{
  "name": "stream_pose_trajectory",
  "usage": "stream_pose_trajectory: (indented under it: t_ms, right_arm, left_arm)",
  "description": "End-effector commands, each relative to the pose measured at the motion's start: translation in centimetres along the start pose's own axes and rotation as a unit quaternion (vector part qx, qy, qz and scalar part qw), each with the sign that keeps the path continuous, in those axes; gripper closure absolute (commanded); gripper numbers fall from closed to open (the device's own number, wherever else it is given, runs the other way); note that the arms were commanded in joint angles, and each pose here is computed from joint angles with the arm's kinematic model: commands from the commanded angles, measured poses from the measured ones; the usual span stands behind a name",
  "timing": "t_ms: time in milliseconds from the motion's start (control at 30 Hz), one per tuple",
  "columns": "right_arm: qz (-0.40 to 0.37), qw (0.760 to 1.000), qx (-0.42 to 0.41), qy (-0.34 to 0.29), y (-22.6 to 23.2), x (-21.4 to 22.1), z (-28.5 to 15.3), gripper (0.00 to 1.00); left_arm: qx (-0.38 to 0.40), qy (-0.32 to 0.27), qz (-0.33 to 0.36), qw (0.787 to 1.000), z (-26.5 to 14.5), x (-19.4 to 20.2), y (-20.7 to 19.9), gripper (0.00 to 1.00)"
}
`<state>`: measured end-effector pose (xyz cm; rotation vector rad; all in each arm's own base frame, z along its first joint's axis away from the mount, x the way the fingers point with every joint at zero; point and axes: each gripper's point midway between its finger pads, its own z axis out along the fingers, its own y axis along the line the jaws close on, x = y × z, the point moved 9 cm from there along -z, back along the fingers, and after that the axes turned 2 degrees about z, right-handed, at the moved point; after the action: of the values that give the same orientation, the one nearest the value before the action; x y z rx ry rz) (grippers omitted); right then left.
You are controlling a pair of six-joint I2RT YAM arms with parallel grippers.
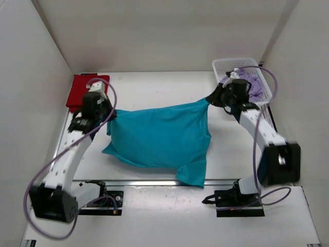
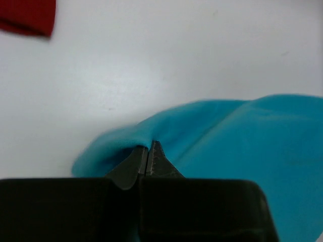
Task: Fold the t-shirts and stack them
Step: Flatten out the tshirt
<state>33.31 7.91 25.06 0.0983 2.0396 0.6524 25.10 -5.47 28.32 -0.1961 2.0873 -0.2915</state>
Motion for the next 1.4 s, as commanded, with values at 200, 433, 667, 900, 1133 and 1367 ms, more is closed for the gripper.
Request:
stream_pose_trajectory:
  t_ms: [200, 433, 667, 900, 1133, 1367]
  right_arm:
    - [-0.034, 0.999, -0.005, 0.012, 0.6, -10.6, 14.5, 0.95]
    - [-0.042, 0.999, 0.004, 0.017, 3.1, -12.1, 10.9, 0.51]
    - [-0.039, 0.999, 0.004, -0.006, 4.8, -0.3, 1.7, 0.47]
    - [-0.027, 0.998, -0.019, 0.05, 3.8, 9.9, -3.3, 0.49]
    - [-0.018, 0.996, -0.036, 0.081, 2.7, 15.6, -6.6, 0.5]
    - [0.002, 0.997, -0.026, 0.067, 0.4, 17.0, -8.2, 0.49]
  left_arm:
    - [-0.052, 0.054, 0.014, 0.997, 14.7, -2.2, -1.5, 0.55]
    - [-0.007, 0.006, -0.041, 0.999, 13.4, -4.1, -0.4, 0.01]
    - [0.034, 0.075, -0.064, 0.995, 8.2, 5.5, 0.2, 0.34]
    - [0.004, 0.067, -0.176, 0.982, 5.0, 14.5, 2.5, 0.44]
    - [0.0, 0.083, -0.287, 0.954, 5.0, 19.1, 2.3, 0.3]
    - [-0.013, 0.062, -0.402, 0.913, 4.4, 21.6, 3.6, 0.38]
